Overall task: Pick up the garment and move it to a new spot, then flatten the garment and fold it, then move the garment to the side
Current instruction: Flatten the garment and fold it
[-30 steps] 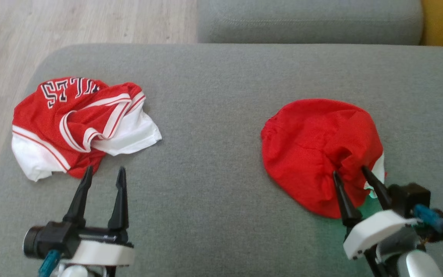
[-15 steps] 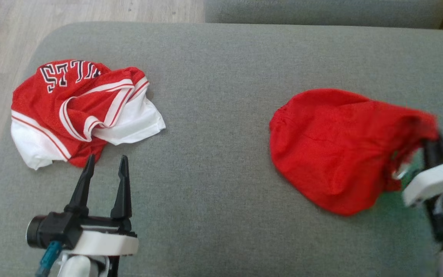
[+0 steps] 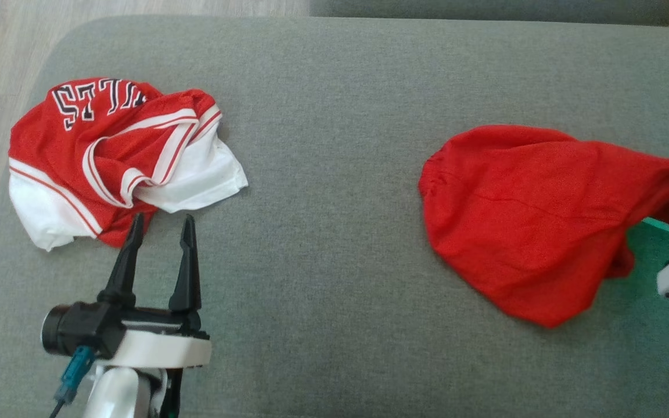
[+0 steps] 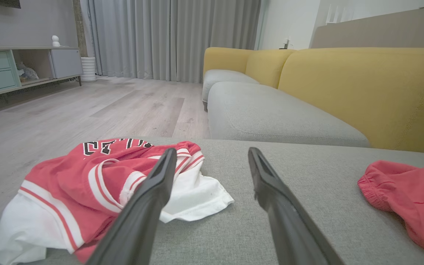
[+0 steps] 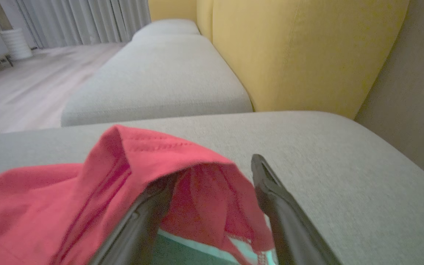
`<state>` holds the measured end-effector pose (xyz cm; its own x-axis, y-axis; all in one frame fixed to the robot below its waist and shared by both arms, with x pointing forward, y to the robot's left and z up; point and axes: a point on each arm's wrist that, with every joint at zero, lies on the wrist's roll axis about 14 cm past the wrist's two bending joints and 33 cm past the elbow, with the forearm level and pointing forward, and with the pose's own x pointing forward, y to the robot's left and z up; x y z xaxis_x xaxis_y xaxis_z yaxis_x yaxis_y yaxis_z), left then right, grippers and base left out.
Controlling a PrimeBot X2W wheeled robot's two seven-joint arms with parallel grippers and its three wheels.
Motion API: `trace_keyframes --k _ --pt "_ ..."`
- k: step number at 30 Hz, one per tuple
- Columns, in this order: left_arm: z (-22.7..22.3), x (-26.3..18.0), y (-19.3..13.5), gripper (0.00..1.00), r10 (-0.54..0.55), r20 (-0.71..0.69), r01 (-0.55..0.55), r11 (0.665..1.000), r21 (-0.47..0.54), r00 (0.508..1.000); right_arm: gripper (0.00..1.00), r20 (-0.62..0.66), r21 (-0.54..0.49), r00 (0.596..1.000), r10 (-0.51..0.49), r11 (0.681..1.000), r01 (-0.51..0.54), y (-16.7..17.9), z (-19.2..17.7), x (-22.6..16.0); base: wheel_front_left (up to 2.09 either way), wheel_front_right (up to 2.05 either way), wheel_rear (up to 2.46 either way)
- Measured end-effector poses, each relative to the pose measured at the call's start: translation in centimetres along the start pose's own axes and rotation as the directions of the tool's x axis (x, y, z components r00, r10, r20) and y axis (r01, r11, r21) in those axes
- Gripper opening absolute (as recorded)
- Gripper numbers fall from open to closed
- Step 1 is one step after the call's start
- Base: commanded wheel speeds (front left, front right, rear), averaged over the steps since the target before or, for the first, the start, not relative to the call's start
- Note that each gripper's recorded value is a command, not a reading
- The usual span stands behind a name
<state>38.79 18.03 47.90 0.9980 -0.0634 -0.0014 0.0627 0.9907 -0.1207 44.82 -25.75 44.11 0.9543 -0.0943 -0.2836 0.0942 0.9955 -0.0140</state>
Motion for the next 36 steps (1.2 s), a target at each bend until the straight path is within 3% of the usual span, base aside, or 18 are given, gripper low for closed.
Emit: trace_keyframes --k 6,9,15,22,36 --pt "0.2 -0.1 -0.3 1.00 -0.010 0.004 0.010 1.000 0.002 1.000 1.00 0.205 -0.007 0.977 0.059 0.998 -0.058 2.7 4.6 -1.4 0.00 0.00 0.00" --pt "0.5 -0.2 -0.6 1.00 -0.022 0.013 0.022 1.000 0.010 1.000 1.00 0.242 -0.018 0.964 0.113 0.994 -0.112 5.0 5.1 -3.4 0.00 0.00 0.00" --pt "1.2 -0.6 -0.7 1.00 -0.024 0.032 0.024 1.000 0.018 0.999 1.00 0.190 -0.007 0.969 0.158 0.987 -0.160 6.8 3.5 -6.8 0.00 0.00 0.00" --pt "0.9 -1.7 -0.5 1.00 -0.016 0.021 0.016 1.000 0.016 1.000 1.00 0.195 -0.008 0.949 0.249 0.968 -0.252 9.7 3.7 -9.8 0.00 0.00 0.00" --pt "0.5 -2.4 -0.7 1.00 -0.022 0.010 0.022 1.000 0.021 1.000 1.00 0.174 0.017 0.951 0.256 0.965 -0.263 9.8 3.2 -10.9 0.00 0.00 0.00"
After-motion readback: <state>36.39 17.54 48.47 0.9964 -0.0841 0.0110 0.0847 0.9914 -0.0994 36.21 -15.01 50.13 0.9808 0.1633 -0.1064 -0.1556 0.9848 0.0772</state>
